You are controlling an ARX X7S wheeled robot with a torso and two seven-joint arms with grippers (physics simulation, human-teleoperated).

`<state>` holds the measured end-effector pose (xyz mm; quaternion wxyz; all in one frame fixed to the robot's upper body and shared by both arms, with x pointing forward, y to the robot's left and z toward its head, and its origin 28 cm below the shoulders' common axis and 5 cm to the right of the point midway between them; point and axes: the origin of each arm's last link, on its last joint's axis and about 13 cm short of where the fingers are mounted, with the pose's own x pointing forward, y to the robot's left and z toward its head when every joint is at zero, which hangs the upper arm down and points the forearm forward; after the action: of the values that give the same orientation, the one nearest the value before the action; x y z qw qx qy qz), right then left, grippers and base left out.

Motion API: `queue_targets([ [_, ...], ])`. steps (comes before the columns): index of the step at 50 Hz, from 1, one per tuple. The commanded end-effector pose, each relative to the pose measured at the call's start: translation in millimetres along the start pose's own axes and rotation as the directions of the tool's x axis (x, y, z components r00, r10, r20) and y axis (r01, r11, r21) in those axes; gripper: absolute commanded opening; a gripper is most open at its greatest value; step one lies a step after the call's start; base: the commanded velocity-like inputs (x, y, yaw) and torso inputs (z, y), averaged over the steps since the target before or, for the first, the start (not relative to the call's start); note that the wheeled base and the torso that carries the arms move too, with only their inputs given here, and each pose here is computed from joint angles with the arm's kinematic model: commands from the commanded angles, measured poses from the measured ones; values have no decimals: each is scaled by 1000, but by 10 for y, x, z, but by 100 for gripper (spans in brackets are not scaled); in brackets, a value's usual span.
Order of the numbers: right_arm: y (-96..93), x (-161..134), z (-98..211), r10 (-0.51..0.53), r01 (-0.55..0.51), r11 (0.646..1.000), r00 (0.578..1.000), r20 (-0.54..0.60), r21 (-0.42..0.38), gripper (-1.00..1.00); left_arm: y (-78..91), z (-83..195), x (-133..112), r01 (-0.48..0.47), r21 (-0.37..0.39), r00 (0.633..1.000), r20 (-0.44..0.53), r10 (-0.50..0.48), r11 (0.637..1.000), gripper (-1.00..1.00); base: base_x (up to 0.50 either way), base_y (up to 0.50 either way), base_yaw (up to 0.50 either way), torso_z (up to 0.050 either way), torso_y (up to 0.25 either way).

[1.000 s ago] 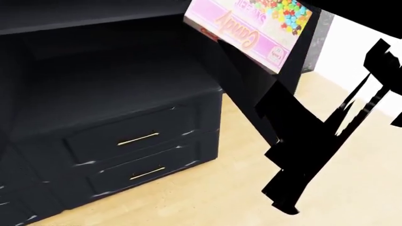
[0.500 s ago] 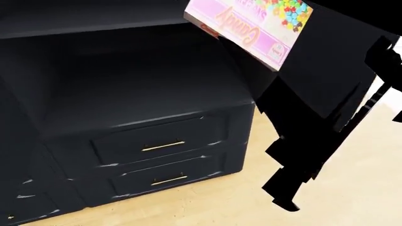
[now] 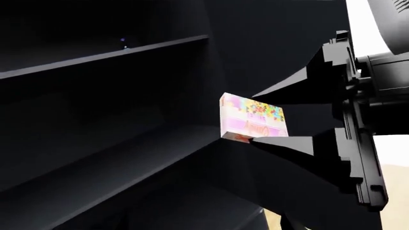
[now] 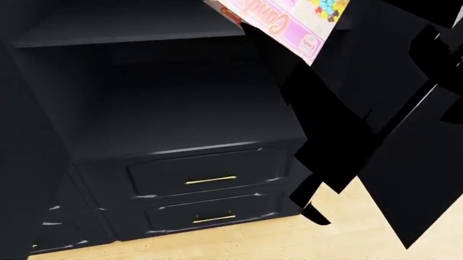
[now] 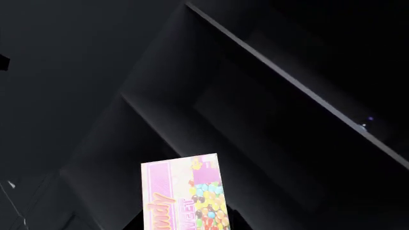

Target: Pick the bar from the counter and place it in the cabinet.

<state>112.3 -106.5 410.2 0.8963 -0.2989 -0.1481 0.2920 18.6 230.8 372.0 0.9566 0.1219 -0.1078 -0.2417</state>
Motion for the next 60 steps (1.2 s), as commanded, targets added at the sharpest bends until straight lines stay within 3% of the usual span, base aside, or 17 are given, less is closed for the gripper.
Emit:
queue_targets([
  [1,26,148,18,8,-10,999,999,43,49,-100,-6,13,-3,0,-1,1000,4,0,1000,100,0,0,0,0,0],
  [15,181,535,-62,85,-90,991,995,52,96,-100,-5,24,-9,2,-2,1000,9,-2,1000,100,0,0,0,0,0],
  [24,127,873,-102,81,-89,985,995,59,148,-100,0,33,-12,0,-2,1000,13,0,1000,100,0,0,0,0,0],
  [36,-9,1489,-109,12,-34,960,997,80,277,-100,15,12,-28,-4,-7,1000,16,4,1000,100,0,0,0,0,0],
  [49,-83,2074,-445,-57,65,940,998,-35,334,-100,12,53,-22,-7,-11,1000,17,8,1000,100,0,0,0,0,0],
  [60,24,2408,-688,-37,81,920,992,-120,385,-100,3,75,-29,-7,-10,1000,18,7,1000,100,0,0,0,0,0],
])
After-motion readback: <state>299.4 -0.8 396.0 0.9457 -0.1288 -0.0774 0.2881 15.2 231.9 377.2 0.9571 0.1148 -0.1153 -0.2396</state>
